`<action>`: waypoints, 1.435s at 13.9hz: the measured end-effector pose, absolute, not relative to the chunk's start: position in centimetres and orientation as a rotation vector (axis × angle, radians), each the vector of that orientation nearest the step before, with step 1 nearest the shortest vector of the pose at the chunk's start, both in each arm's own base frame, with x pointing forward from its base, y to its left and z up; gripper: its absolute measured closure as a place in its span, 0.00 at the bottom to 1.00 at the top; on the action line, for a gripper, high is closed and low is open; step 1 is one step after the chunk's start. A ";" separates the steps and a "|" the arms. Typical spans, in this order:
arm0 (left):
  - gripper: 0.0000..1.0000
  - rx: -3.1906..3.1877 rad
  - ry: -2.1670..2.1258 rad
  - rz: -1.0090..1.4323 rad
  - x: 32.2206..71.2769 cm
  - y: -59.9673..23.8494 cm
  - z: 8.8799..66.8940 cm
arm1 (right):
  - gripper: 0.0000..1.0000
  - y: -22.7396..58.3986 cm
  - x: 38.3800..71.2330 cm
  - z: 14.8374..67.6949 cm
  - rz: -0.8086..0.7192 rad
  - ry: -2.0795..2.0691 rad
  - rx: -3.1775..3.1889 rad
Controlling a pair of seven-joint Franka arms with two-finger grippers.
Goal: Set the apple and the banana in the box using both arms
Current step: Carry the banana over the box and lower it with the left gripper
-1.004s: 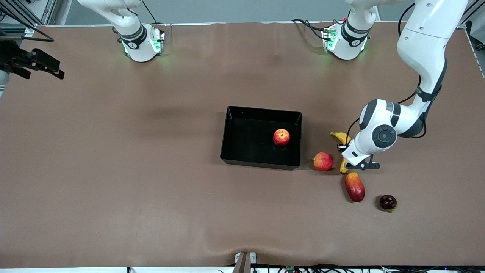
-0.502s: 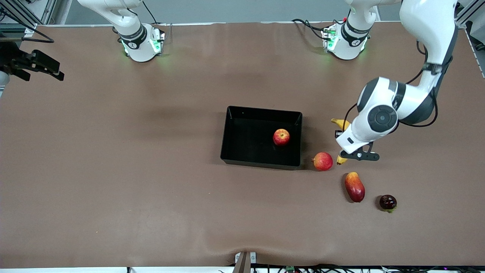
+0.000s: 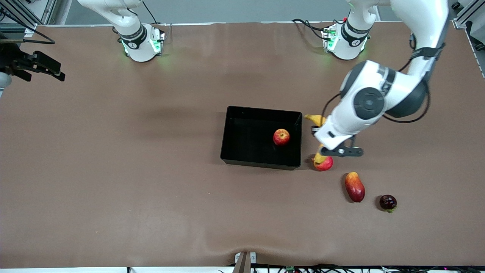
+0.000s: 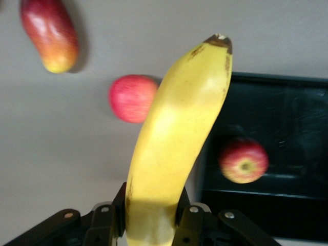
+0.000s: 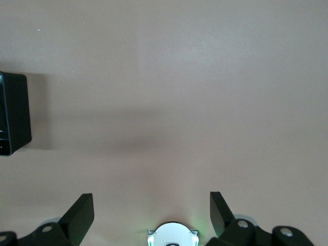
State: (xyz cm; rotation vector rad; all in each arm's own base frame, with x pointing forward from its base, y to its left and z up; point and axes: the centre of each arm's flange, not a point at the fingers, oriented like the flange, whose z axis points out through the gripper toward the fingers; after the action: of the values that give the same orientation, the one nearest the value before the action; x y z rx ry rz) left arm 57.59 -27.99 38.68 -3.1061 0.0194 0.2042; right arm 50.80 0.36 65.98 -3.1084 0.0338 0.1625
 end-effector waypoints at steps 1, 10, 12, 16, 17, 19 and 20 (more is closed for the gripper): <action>0.62 -3.109 -0.019 0.208 57.2 -30.1 38.3 | 0.00 0.4 50.8 65.9 0.164 0.034 -3.108; 0.62 -3.089 0.044 0.228 56.2 -37.5 34.1 | 0.00 0.4 50.8 65.8 0.167 0.032 -3.108; 0.62 -3.088 0.060 0.237 56.0 -38.1 33.1 | 0.00 0.4 50.8 65.8 0.168 0.032 -3.108; 0.62 -3.130 0.101 0.207 53.7 -43.0 30.1 | 0.00 0.4 50.8 65.8 0.168 0.032 -3.108; 0.62 -3.136 0.107 0.208 52.9 -44.2 29.1 | 0.00 0.4 50.8 65.8 0.168 0.032 -3.108; 0.62 -3.146 0.130 0.210 51.5 -46.4 27.1 | 0.00 0.4 50.8 65.8 0.168 0.032 -3.108; 0.62 -3.152 0.147 0.201 50.9 -47.2 26.2 | 0.00 0.4 50.8 65.8 0.168 0.032 -3.108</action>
State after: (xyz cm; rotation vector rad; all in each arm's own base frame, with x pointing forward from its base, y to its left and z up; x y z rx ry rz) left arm 50.94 -47.25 26.16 -3.1519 0.1466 0.2013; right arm 50.80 0.36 65.82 -3.1081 0.0322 0.1683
